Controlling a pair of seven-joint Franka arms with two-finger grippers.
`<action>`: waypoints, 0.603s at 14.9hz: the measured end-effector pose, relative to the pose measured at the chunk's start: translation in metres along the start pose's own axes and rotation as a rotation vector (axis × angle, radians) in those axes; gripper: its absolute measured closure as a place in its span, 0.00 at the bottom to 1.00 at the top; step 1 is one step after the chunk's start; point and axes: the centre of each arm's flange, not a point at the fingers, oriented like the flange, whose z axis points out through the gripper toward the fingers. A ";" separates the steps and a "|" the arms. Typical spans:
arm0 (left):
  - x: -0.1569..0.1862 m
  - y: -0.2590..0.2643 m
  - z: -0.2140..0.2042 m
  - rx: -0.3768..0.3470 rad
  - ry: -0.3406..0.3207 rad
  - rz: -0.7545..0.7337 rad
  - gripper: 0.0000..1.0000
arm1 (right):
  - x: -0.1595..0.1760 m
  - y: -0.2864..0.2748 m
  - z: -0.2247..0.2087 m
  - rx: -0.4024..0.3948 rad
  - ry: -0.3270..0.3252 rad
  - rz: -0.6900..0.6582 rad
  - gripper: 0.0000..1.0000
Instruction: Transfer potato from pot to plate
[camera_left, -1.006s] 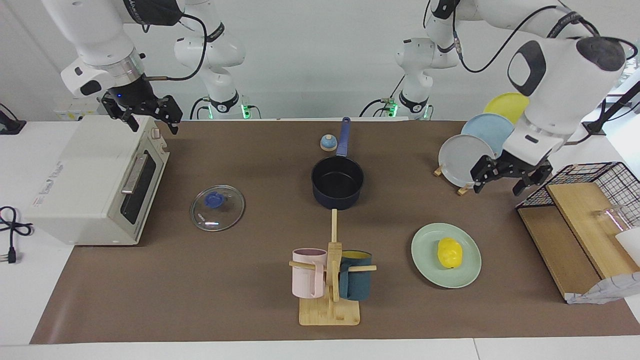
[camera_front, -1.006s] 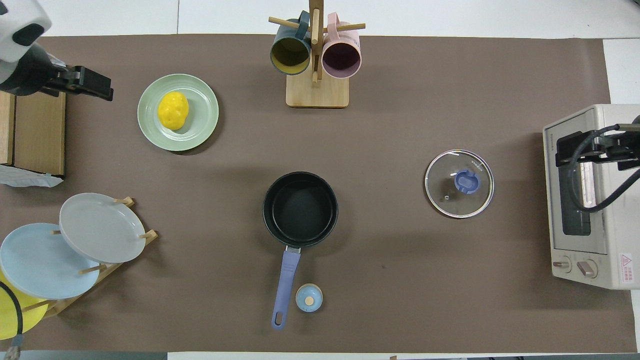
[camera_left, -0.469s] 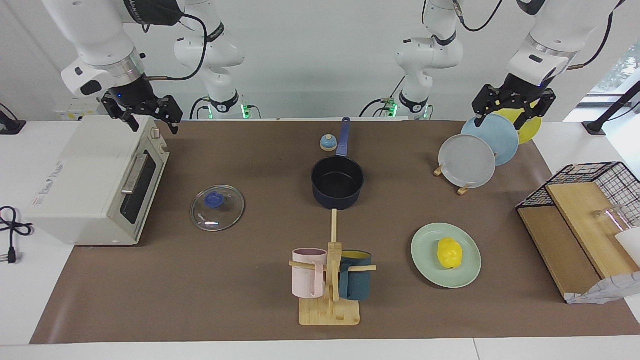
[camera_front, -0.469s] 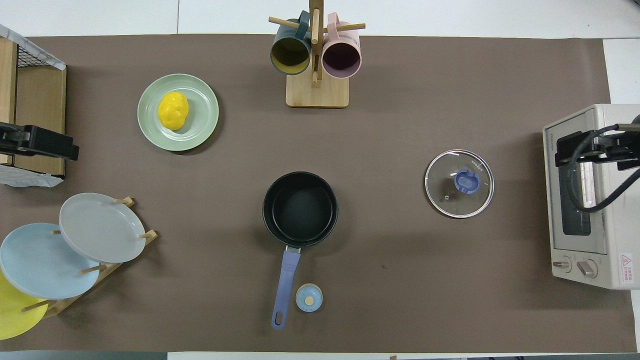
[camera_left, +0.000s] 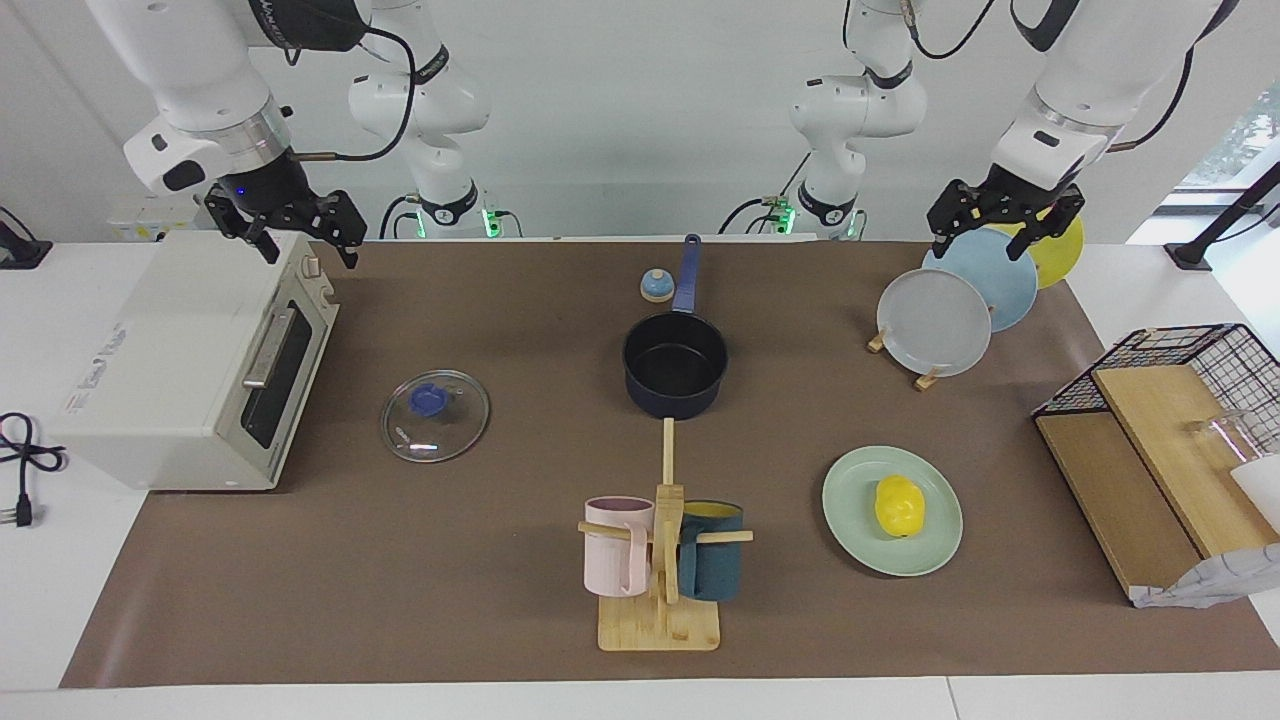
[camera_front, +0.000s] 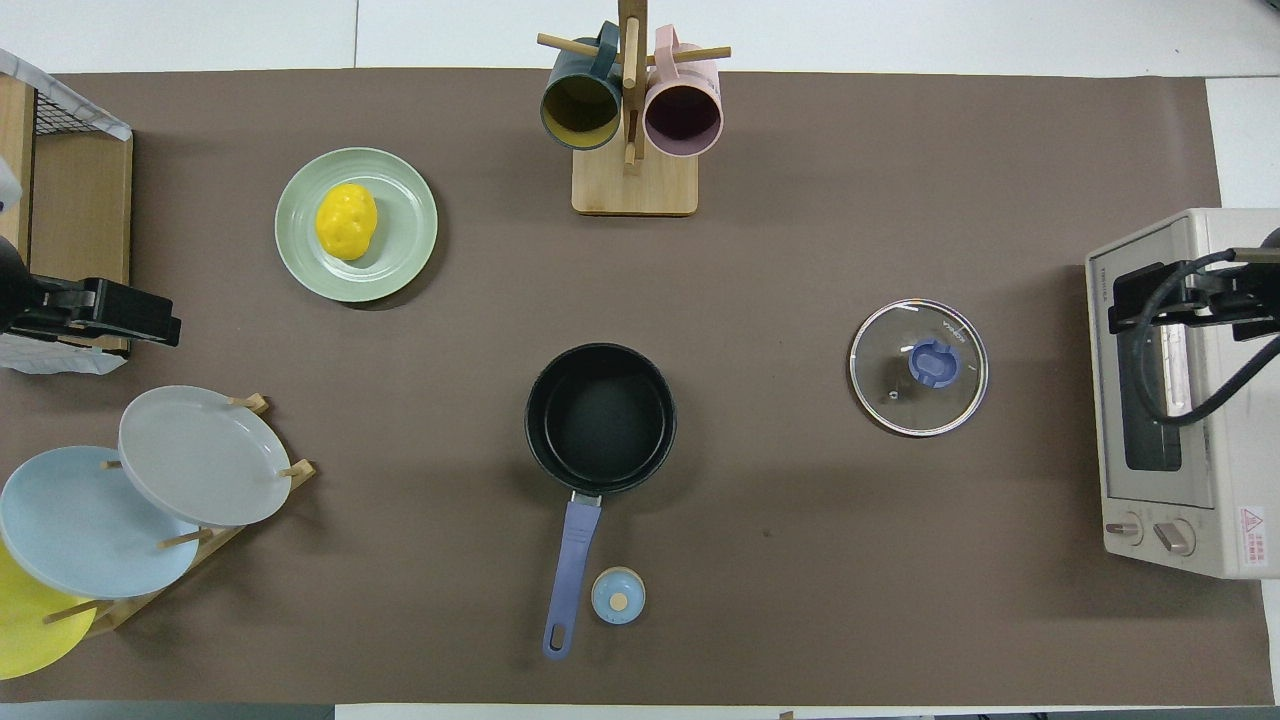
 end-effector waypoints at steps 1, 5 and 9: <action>0.000 0.000 -0.001 0.000 0.001 0.000 0.00 | 0.000 0.000 0.000 0.000 0.000 0.000 0.00; 0.001 -0.001 0.001 0.000 -0.001 -0.012 0.00 | 0.000 0.000 0.000 0.000 0.000 0.000 0.00; 0.001 -0.001 0.001 0.000 -0.001 -0.016 0.00 | 0.000 0.000 0.000 0.000 0.000 0.000 0.00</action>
